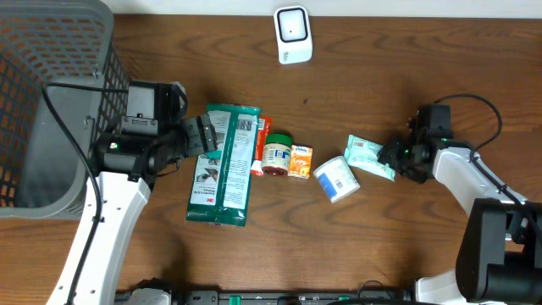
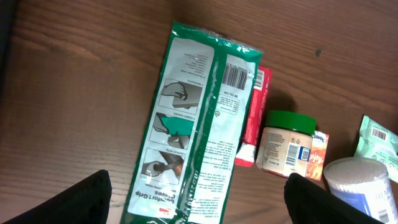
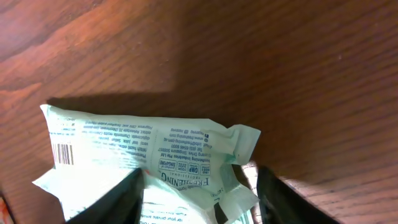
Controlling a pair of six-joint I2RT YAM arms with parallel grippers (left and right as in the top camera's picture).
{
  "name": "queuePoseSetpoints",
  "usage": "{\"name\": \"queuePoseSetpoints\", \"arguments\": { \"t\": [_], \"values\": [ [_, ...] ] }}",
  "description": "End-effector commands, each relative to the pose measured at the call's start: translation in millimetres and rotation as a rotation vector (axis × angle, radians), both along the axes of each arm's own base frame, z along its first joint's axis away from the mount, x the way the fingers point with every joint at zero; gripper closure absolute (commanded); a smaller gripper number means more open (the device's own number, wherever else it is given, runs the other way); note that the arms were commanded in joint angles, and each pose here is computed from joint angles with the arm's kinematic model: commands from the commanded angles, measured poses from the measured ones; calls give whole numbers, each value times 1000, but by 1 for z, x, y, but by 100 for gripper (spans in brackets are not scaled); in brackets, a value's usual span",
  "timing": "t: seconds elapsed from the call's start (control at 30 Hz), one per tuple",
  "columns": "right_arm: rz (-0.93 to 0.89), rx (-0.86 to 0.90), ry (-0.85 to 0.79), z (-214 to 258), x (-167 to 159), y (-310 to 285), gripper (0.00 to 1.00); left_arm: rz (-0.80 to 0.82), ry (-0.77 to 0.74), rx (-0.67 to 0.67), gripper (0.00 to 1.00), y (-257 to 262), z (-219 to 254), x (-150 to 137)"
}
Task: Scan the item barcode
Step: 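Pinch the wipes pack edge with the right gripper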
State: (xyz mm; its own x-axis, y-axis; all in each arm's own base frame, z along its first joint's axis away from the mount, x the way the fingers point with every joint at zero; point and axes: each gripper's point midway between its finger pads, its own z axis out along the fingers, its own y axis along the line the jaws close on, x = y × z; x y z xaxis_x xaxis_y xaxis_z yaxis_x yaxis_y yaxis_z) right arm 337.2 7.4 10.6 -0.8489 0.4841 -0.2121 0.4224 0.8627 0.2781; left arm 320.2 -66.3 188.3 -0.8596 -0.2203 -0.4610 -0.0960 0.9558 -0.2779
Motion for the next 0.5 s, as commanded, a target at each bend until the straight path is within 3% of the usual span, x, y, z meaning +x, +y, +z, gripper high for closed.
{"name": "queuePoseSetpoints", "arguments": {
  "t": [0.0, 0.03, 0.13, 0.3, 0.47],
  "values": [
    [-22, 14, 13, -3, -2, 1, 57, -11, -10, 3, 15, -1, 4, 2],
    [-22, 14, 12, -3, -2, 1, 55, -11, -10, 3, 15, -1, 4, 2],
    [-22, 15, 22, -4, -5, 1, 14, -11, -10, 3, 15, -1, 4, 2],
    [-66, 118, 67, -4, -13, 15, 11, -11, -10, 3, 15, -1, 4, 2],
    [-292, 195, 149, -6, -22, 18, 11, -11, -10, 3, 15, -1, 4, 2]
  ]
}}
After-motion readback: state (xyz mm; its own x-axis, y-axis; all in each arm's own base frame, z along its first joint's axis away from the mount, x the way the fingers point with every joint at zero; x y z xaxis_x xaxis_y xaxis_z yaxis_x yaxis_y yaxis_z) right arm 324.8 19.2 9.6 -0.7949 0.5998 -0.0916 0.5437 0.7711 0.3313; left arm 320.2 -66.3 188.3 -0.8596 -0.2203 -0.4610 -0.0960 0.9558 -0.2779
